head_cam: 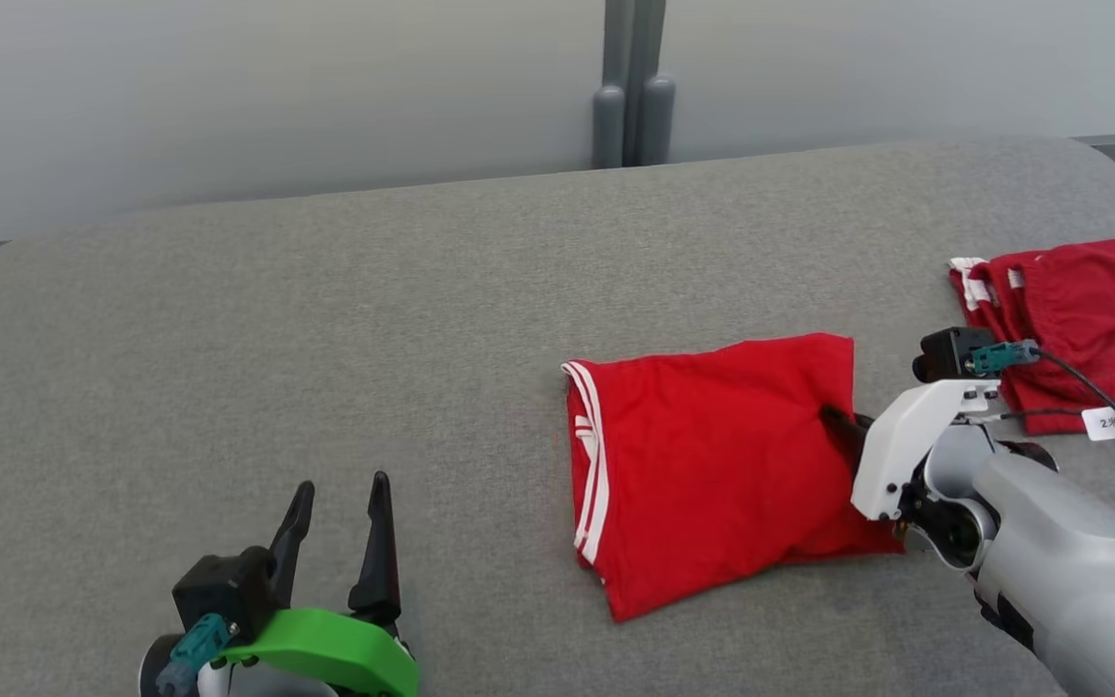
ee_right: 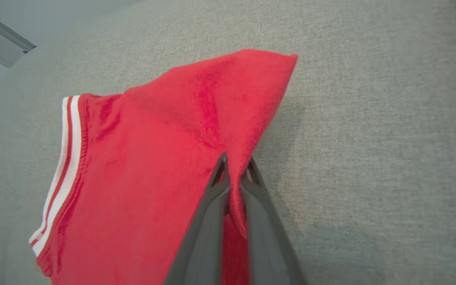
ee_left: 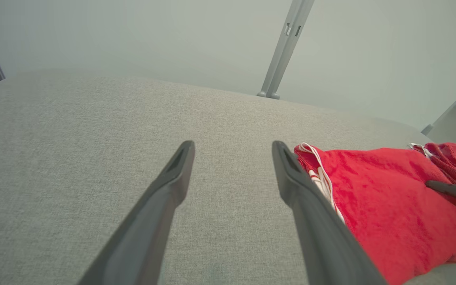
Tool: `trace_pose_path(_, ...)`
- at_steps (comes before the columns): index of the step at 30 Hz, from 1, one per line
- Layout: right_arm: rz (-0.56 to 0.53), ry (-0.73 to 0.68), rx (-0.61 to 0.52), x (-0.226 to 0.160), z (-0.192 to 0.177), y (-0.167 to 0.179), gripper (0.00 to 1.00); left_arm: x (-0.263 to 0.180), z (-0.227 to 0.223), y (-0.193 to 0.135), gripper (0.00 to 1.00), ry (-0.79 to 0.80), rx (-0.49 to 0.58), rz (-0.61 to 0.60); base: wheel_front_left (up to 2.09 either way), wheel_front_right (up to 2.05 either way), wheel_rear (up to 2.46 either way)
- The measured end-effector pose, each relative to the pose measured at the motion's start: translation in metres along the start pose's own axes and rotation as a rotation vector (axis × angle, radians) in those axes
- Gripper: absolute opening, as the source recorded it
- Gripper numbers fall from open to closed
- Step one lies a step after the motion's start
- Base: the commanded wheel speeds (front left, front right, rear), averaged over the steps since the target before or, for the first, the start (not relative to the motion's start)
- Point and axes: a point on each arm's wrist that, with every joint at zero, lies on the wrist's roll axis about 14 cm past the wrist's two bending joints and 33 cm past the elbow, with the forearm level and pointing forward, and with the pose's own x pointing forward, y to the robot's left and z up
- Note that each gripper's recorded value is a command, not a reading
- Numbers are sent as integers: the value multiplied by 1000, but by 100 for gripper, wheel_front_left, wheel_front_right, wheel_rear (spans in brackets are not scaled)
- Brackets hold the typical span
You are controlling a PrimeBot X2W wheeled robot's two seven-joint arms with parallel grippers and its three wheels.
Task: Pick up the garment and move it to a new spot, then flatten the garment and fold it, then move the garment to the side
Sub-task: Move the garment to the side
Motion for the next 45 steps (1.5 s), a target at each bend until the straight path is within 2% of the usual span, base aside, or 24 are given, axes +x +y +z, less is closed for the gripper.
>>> trace_pose_path(12,-173,-95,16,-55,29,-70,0,30,-11,-56,100,25,-4,-173,0,0,0)
trace_pose_path(20,-241,-128,33,-79,35,-95,0,42,-21,-80,100,52,-7,-244,0,0,0)
trace_pose_path(36,-217,-134,26,-65,43,-85,0,42,-20,-69,100,48,-5,-214,0,0,0)
trace_pose_path(41,-222,-180,3,-62,72,-84,0,40,-19,-64,100,43,-5,-201,0,0,0)
trace_pose_path(45,-266,-215,-13,-64,101,-96,0,41,-20,-60,100,47,-7,-191,0,0,0)
